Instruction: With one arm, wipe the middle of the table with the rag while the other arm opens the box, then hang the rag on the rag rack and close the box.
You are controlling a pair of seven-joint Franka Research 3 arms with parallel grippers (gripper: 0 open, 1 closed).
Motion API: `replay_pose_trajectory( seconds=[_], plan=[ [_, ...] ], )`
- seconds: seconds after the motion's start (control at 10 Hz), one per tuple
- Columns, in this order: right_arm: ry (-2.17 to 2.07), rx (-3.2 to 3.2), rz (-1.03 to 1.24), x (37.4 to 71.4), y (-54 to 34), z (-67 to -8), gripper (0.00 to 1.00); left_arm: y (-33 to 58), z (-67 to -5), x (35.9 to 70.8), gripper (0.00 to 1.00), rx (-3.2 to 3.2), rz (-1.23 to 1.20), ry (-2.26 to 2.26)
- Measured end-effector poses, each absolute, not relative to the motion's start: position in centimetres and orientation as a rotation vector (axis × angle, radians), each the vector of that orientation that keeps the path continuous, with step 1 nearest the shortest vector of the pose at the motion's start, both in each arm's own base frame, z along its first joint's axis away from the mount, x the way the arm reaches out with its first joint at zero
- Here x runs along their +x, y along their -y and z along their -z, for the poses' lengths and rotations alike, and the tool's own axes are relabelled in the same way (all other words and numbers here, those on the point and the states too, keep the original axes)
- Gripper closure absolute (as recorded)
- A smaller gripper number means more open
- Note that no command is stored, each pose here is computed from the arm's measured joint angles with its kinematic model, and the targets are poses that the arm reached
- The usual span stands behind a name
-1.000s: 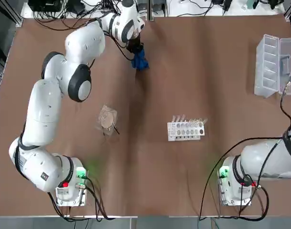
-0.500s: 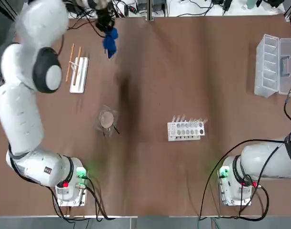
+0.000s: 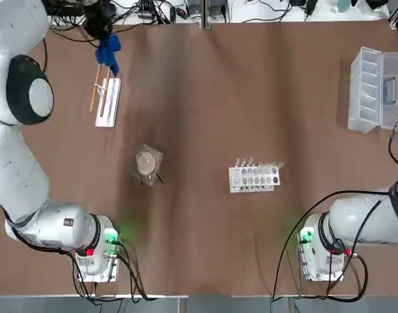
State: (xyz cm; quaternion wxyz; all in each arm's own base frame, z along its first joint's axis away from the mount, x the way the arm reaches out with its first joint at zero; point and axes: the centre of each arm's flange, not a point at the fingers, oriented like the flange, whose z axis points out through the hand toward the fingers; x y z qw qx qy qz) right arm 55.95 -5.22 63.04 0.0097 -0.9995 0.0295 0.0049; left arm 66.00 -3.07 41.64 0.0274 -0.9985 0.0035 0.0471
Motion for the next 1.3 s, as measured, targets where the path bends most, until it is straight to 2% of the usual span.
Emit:
replay_pose_trajectory(
  seconds=[0.3, 0.8, 1.0, 1.1, 1.3],
  plan=[
    [-0.084, -3.120, -0.039, 56.4, 5.0, -62.2, 0.01, -2.0, -38.8, 65.0, 0.92, -3.088, -0.250, -0.134],
    [-0.086, -3.118, -0.093, 57.2, 5.1, -60.3, 0.01, -1.4, -34.5, 65.4, 0.92, -3.089, -0.318, -0.221],
    [-0.089, -3.117, -0.117, 57.5, 5.2, -59.5, 0.01, -4.0, -33.5, 65.5, 0.90, -3.096, -0.318, -0.280],
    [-0.089, -3.117, -0.120, 57.5, 5.2, -59.4, 0.01, -5.1, -33.1, 65.6, 0.80, -3.100, -0.304, -0.283],
    [-0.093, -3.117, -0.122, 57.6, 5.4, -59.3, 0.01, -4.7, -32.7, 66.0, 0.46, -3.101, -0.277, -0.298]
  ],
)
